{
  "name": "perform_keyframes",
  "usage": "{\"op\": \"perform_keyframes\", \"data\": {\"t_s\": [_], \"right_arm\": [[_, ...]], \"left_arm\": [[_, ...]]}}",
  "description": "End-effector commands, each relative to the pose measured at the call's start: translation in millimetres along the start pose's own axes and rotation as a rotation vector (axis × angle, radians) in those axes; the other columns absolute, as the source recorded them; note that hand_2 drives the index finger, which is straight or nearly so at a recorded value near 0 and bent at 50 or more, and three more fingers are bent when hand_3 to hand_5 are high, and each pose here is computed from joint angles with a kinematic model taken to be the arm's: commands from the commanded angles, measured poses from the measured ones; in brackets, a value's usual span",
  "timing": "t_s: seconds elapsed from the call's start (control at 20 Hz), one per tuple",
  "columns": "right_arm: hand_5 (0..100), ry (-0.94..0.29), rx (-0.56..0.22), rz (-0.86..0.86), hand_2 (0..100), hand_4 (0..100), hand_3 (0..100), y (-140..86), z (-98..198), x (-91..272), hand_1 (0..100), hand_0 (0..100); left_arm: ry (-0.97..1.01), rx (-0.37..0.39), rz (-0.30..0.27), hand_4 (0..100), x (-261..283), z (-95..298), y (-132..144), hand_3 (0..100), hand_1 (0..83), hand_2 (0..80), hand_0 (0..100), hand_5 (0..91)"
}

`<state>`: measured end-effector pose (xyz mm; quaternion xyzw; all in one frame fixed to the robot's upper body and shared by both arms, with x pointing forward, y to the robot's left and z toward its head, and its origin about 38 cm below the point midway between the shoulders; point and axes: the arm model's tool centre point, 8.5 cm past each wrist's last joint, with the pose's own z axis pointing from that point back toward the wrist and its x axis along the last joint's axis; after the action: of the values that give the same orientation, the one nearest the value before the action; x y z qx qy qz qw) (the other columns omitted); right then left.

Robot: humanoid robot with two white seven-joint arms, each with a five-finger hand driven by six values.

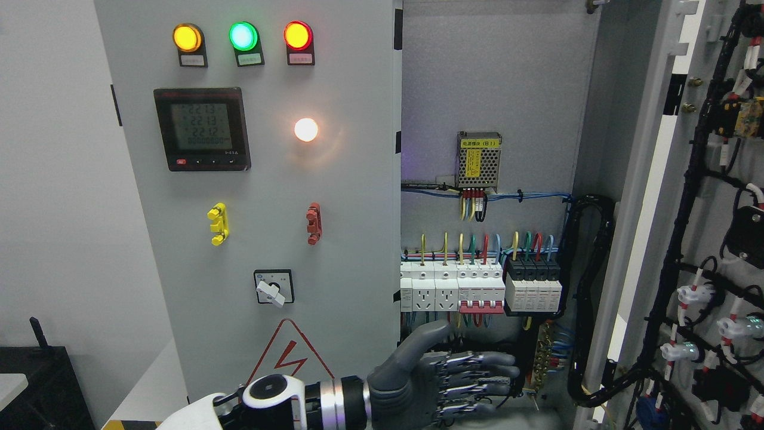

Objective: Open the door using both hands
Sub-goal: 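Withdraw the left hand downward away from the door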

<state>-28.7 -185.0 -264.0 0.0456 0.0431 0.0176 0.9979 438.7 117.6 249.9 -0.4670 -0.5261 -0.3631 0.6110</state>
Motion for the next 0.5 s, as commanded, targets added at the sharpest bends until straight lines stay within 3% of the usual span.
{"op": "perform_keyframes", "data": {"t_s": [0.0,0.25,0.45], "right_arm": [[0,0.0,0.001,0.0,0,0,0,0,0,0,0,38],[0,0.0,0.001,0.0,0,0,0,0,0,0,0,38],[0,0.0,0.0,0.0,0,0,0,0,0,0,0,38]], "left_arm": [[0.037,0.319,-0.06,0,-14,155,33,0,0.0,0.0,0,0.0],[0.051,0.566,-0.069,0,-67,241,32,0,0.0,0.0,0,0.0],[0.091,0.696,-0.049,0,-125,286,18,0,0.0,0.0,0,0.0]]}}
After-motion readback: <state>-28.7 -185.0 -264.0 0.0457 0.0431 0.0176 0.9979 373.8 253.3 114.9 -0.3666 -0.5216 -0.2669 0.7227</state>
